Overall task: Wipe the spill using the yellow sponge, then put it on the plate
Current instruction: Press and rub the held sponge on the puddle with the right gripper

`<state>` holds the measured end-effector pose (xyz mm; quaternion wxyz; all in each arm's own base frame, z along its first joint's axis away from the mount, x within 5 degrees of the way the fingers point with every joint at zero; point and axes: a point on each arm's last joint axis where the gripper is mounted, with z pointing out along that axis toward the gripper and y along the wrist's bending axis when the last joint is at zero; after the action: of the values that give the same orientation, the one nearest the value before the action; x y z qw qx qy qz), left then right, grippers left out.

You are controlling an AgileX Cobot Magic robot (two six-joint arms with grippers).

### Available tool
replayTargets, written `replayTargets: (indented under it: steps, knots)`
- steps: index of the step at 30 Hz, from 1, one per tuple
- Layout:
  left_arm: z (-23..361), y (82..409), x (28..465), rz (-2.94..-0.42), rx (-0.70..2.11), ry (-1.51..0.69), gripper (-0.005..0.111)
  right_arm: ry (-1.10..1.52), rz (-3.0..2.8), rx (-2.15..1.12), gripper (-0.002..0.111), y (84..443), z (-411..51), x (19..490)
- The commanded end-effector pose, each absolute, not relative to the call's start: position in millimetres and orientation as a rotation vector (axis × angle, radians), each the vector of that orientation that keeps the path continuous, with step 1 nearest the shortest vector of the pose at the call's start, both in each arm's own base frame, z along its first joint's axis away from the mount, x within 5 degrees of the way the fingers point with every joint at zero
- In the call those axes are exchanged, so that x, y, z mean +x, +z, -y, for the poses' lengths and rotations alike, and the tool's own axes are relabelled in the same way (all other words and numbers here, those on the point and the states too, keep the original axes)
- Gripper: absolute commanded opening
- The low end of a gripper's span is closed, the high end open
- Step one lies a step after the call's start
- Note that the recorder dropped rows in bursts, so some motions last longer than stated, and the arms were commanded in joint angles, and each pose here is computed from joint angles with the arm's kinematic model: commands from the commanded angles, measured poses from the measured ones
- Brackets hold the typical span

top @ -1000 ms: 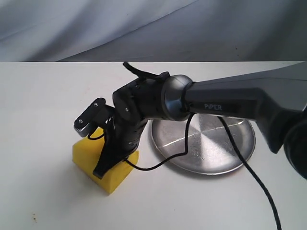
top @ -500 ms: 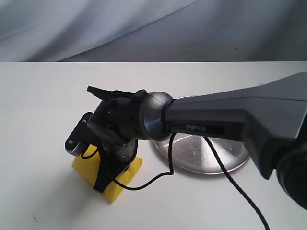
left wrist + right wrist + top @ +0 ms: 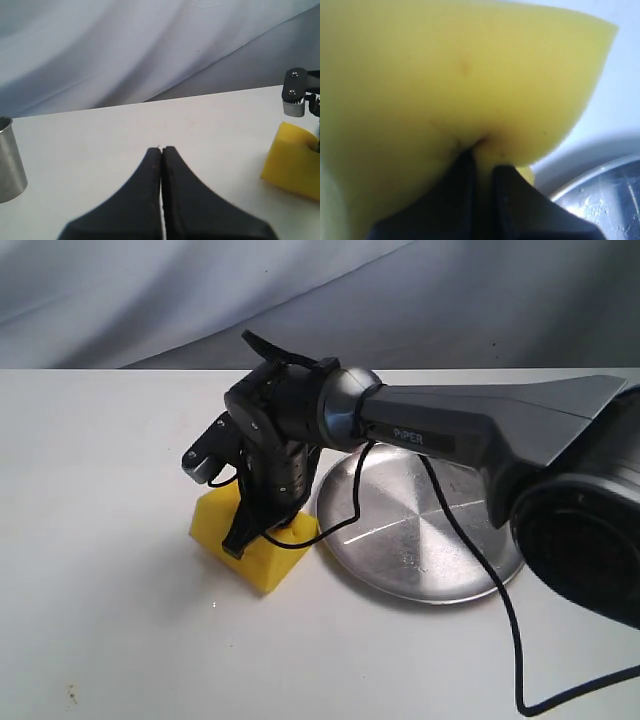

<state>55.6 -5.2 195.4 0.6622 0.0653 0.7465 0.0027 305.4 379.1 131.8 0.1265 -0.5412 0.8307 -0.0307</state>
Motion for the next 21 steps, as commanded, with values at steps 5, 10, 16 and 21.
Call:
replayTargets:
  steps: [5, 10, 16, 21]
  knots:
    - [5.1, 194.6, 55.6, -1.682, 0.147, 0.006, 0.0, 0.084, -2.433, -2.026, 0.0, 123.9, -416.6, 213.9]
    - [5.1, 194.6, 55.6, -1.682, 0.147, 0.006, 0.0, 0.059, -2.471, -2.056, 0.0, 129.5, -410.3, 177.3]
    - [5.1, 194.6, 55.6, -1.682, 0.147, 0.006, 0.0, -0.086, -2.62, -1.795, 0.0, 114.8, -322.5, 198.2]
    - [5.1, 194.6, 55.6, -1.682, 0.147, 0.006, 0.0, -0.022, -2.584, -1.674, 0.0, 117.8, -330.7, 233.1]
